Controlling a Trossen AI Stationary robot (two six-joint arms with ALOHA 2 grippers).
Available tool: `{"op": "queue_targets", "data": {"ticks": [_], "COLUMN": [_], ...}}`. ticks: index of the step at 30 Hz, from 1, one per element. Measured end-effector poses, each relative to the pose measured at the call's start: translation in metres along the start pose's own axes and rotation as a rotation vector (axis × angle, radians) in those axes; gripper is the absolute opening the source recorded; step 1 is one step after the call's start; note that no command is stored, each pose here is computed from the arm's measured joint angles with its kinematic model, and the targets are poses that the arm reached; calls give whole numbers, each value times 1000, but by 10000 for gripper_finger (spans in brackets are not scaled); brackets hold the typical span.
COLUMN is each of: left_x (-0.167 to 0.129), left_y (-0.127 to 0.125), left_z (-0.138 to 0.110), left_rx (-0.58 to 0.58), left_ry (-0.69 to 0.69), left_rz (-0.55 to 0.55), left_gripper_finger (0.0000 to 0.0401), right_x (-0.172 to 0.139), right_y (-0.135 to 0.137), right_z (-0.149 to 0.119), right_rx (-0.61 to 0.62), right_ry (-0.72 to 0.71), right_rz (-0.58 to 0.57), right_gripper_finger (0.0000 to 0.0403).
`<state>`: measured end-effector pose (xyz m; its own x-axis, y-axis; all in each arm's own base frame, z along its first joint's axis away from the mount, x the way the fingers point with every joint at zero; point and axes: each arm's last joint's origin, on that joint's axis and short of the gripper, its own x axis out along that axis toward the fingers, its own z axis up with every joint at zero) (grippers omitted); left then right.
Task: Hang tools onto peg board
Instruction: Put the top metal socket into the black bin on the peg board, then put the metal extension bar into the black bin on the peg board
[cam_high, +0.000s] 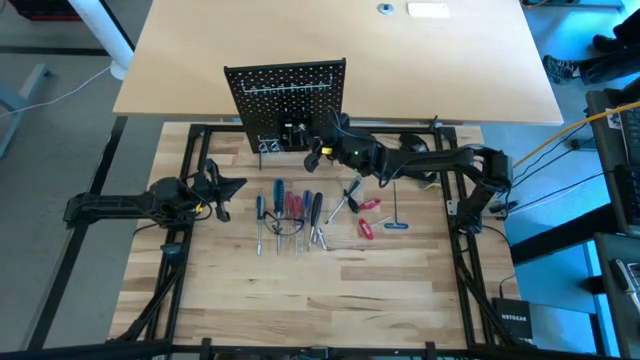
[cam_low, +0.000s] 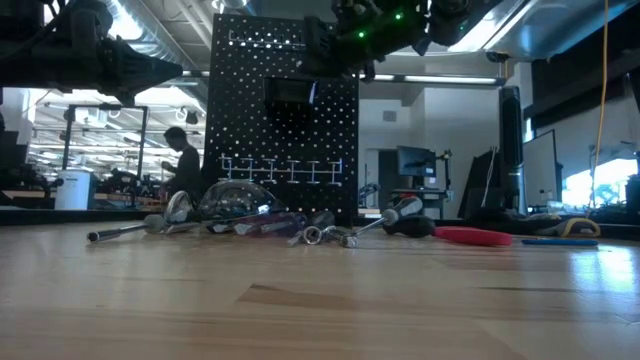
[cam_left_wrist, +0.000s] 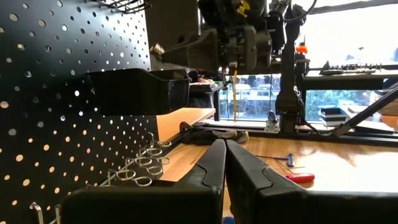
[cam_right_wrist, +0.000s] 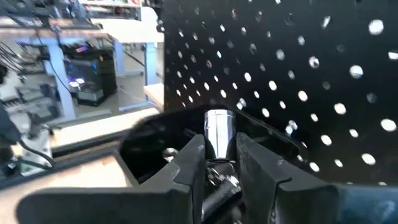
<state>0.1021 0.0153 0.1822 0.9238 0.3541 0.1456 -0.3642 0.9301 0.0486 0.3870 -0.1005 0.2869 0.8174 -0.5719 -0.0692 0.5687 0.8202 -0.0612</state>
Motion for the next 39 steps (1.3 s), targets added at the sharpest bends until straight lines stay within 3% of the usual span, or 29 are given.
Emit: {"op": "queue_targets", "data": {"ticks": [11,16,23,27,32,39], "left_x": [0,0,0,0,0,0], "left_y": [0,0,0,0,0,0], "left_z": [0,-1,-1,-1,0,1], "left_rx": [-3,-6,-10,-14,-9,-37], "left_ry": [3,9,10,7,0,-9], "left_rz": [-1,-1,-1,-1,0,1], "left_gripper_finger": [1,1,1,1,1,1], "right_x": [1,-12,-58,-82,-103,-123], "right_y": [0,8,43,70,100,119], "right_z": [8,28,40,28,3,-45], "right_rx": [-15,-78,-186,-268,-299,-213], "right_ry": [35,146,290,404,435,440], "right_rz": [-2,58,206,300,399,444], "right_gripper_finger": [181,192,193,193,193,193]}}
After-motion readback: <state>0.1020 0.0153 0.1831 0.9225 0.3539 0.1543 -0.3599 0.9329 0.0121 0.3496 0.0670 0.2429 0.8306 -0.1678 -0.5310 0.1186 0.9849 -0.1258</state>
